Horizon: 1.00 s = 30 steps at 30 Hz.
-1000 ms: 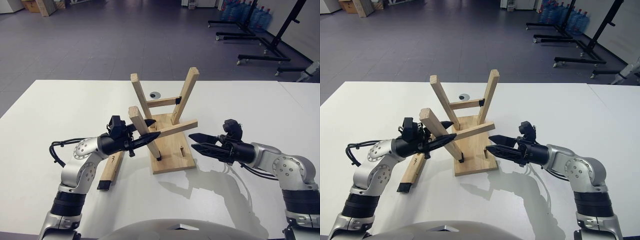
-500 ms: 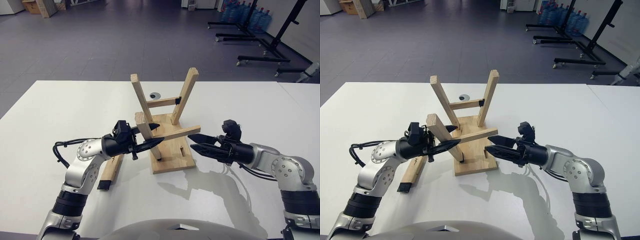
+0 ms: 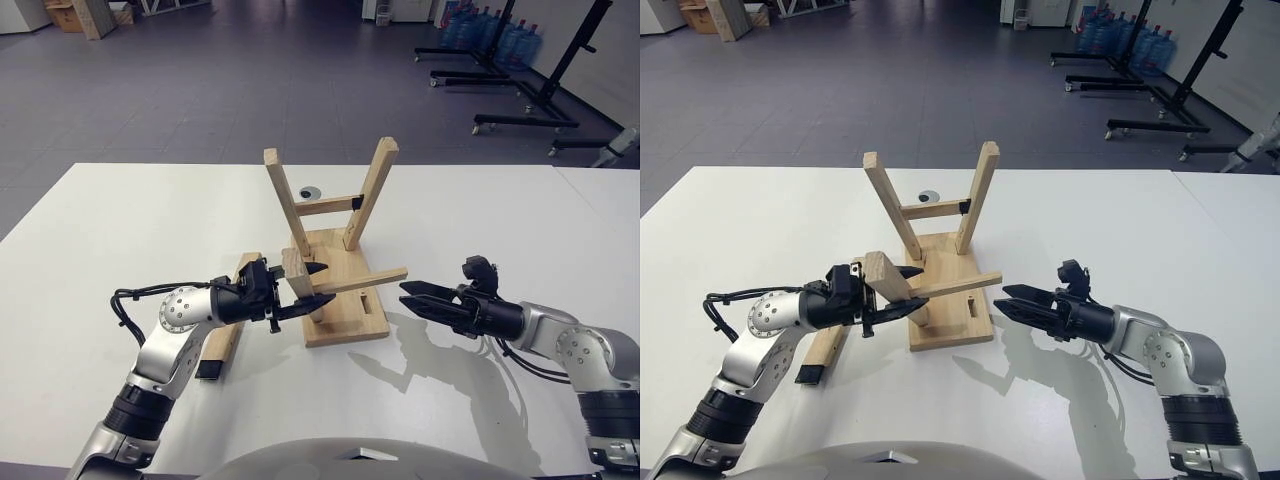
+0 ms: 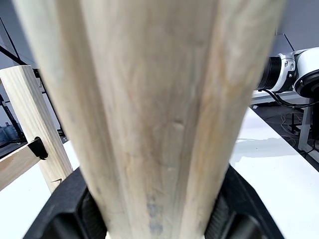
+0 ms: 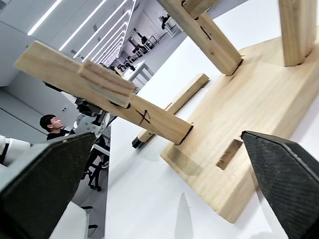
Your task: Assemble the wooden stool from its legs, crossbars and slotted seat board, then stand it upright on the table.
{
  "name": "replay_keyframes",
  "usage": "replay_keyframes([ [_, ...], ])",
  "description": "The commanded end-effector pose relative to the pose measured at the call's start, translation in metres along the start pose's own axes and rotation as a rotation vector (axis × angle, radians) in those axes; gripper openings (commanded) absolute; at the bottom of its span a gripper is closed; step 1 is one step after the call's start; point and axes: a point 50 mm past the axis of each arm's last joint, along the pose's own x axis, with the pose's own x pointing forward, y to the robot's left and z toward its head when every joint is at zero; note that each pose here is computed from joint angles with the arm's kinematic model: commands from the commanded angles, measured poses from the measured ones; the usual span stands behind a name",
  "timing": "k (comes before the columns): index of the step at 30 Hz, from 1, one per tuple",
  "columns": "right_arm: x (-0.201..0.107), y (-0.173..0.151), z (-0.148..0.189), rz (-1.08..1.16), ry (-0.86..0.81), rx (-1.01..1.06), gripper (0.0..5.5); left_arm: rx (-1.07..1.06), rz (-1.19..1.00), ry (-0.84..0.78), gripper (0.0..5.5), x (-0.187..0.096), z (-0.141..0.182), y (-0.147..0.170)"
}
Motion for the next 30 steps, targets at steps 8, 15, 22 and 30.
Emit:
replay_keyframes([
  [8, -0.004, -0.002, -0.004, -0.034, -0.016, -0.005, 5.4, -0.157, 0.014, 0.439, 2.09, -0.032, -0.069, -0.018],
  [15, -0.001, -0.002, -0.006, -0.022, -0.013, 0.001, 5.4, -0.121, 0.045, 0.476, 2.09, -0.04, -0.071, -0.012],
  [22, 0.001, -0.001, -0.01, -0.019, -0.014, 0.007, 5.4, -0.137, 0.017, 0.461, 2.6, -0.038, -0.07, -0.012],
  [30, 0.003, 0.0, -0.012, -0.017, -0.012, 0.011, 5.4, -0.131, 0.046, 0.432, 3.96, -0.037, -0.065, -0.005],
])
